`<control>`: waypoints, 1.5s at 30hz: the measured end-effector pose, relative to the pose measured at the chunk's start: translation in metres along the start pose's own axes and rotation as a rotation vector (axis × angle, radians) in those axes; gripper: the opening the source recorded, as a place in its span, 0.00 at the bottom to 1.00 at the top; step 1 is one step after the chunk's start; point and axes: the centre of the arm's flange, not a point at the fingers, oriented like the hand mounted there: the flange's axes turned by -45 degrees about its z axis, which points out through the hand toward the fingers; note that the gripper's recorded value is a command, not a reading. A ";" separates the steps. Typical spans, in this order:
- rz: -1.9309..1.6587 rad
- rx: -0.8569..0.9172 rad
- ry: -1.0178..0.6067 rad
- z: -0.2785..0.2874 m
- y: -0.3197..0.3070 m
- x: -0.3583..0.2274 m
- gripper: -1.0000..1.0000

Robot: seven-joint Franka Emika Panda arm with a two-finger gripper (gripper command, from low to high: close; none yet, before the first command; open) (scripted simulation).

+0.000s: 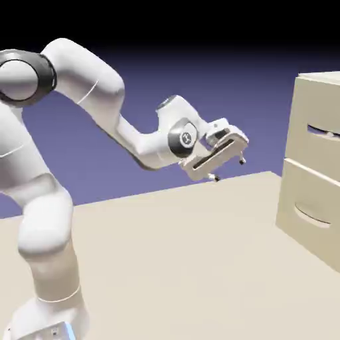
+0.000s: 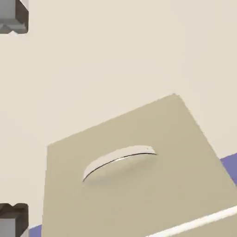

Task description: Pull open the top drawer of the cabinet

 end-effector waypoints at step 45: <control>-2.808 -0.405 -0.953 0.127 0.136 0.019 0.50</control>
